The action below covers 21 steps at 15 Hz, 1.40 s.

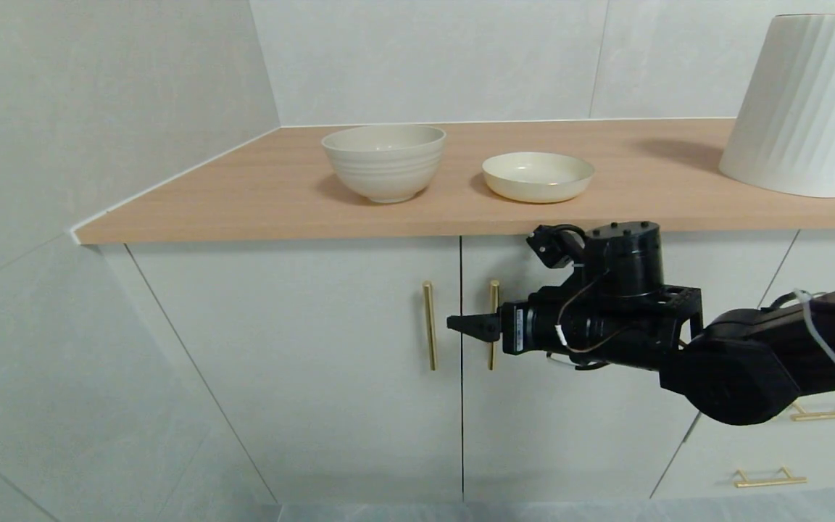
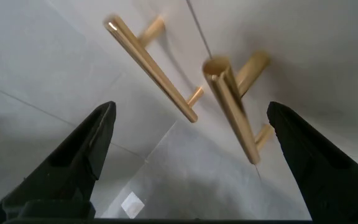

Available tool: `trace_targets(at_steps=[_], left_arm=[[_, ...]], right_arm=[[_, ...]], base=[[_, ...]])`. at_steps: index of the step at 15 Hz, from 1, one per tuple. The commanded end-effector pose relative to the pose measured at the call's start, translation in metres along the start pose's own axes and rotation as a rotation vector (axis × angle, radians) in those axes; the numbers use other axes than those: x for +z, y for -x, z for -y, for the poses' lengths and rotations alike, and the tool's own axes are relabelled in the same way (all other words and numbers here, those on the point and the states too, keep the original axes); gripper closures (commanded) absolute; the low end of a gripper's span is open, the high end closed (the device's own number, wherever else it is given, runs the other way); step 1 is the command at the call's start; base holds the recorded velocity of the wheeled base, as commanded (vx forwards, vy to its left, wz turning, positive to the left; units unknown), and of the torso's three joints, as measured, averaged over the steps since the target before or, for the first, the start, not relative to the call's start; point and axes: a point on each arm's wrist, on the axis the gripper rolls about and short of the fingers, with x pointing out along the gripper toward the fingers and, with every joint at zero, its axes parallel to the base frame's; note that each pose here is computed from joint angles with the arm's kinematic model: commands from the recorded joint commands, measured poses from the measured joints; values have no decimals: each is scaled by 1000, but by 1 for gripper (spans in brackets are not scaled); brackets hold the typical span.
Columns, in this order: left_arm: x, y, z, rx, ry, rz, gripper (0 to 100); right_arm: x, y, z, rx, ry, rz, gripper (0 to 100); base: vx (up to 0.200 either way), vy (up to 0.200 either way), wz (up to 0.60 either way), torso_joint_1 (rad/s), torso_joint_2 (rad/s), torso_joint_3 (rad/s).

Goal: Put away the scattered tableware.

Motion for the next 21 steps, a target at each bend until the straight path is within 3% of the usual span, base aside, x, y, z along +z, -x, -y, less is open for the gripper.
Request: trace_targets(at_steps=[1, 8, 9, 13, 21], left_arm=[[0, 0, 0, 1, 0, 0, 0], [0, 0, 0, 2, 0, 0, 0], [0, 0, 0, 2, 0, 0, 0], [0, 0, 0, 1, 0, 0, 0], [0, 0, 0, 1, -4, 0, 0]], right_arm=[[-15, -11, 7, -6, -10, -32, 0], [-25, -10, 2, 82, -41, 1, 0], [-32, -5, 1, 166, -61, -11, 0], [-42, 4, 0, 259, -44, 1, 0], [-51, 57, -12, 391, -30, -43, 0]], base=[[0, 0, 0, 0, 0, 0], [0, 0, 0, 0, 0, 0], [0, 0, 0, 0, 0, 0], [0, 0, 0, 0, 0, 0], [0, 0, 0, 0, 0, 0]])
